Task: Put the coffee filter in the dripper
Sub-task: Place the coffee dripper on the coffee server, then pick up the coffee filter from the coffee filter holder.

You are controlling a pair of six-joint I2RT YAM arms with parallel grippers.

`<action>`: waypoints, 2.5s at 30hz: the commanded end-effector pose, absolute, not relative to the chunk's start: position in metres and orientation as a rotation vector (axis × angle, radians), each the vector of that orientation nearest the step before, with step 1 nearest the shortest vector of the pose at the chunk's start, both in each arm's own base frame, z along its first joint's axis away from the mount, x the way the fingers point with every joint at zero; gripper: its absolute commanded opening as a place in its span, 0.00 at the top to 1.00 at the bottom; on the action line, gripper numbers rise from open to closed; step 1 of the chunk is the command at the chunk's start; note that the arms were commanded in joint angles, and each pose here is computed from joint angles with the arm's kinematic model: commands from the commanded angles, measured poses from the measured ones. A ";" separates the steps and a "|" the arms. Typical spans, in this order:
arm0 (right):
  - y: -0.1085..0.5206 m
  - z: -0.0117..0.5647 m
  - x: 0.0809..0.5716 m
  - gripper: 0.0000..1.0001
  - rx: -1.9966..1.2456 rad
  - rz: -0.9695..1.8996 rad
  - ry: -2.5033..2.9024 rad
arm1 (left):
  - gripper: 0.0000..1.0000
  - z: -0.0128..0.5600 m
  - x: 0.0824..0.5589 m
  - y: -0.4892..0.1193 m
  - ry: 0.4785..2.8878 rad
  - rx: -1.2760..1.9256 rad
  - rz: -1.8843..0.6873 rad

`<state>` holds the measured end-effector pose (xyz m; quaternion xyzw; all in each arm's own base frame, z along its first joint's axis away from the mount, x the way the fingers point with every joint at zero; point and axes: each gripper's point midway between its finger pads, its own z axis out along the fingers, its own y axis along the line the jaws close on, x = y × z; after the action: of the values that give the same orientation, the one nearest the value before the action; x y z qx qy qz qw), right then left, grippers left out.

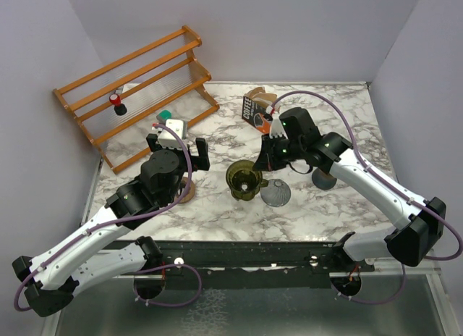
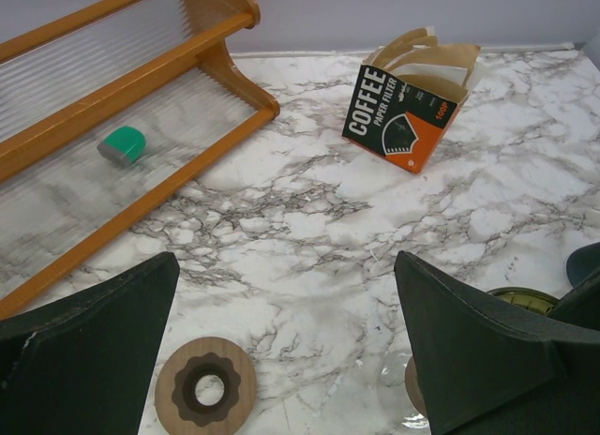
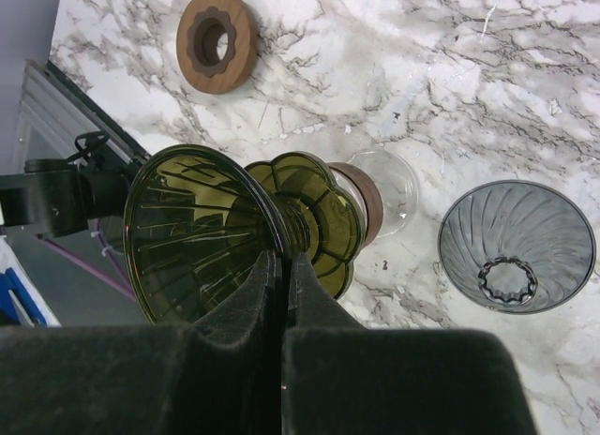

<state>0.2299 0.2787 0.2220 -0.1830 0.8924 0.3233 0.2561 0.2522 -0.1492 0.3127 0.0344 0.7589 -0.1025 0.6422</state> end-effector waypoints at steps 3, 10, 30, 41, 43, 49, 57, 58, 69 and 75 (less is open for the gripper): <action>0.285 0.234 0.232 0.99 -0.489 0.898 2.391 | 0.01 0.313 0.252 -0.151 1.720 0.082 -0.254; 0.286 0.223 0.230 0.99 -0.487 0.903 2.413 | 0.01 0.312 0.252 -0.151 1.722 0.082 -0.254; 0.278 0.215 0.234 0.67 -0.467 0.829 2.427 | 0.01 0.311 0.253 -0.151 1.725 0.085 -0.250; 0.273 0.245 0.246 0.51 -0.436 0.780 2.344 | 0.01 0.310 0.253 -0.152 1.726 0.087 -0.250; 0.270 0.255 0.251 0.46 -0.427 0.752 2.318 | 0.01 0.310 0.253 -0.153 1.727 0.089 -0.251; 0.263 0.296 0.279 0.39 -0.378 0.650 2.180 | 0.01 0.310 0.254 -0.154 1.729 0.093 -0.252; 0.258 0.325 0.333 0.37 -0.377 0.431 2.013 | 0.01 0.308 0.255 -0.155 1.738 0.105 -0.240; 0.255 0.324 0.341 0.37 -0.377 0.381 2.003 | 0.01 0.308 0.255 -0.155 1.737 0.106 -0.240; 0.227 0.289 0.419 0.40 -0.376 0.000 1.986 | 0.01 0.312 0.253 -0.148 1.723 0.089 -0.238; 0.217 0.278 0.447 0.39 -0.410 -0.033 1.981 | 0.01 0.311 0.254 -0.148 1.725 0.089 -0.233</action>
<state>0.4207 0.2257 0.2556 -0.1726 0.8523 0.0042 0.4937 0.2537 -0.1483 0.3118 0.0361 0.7599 -0.1015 0.6411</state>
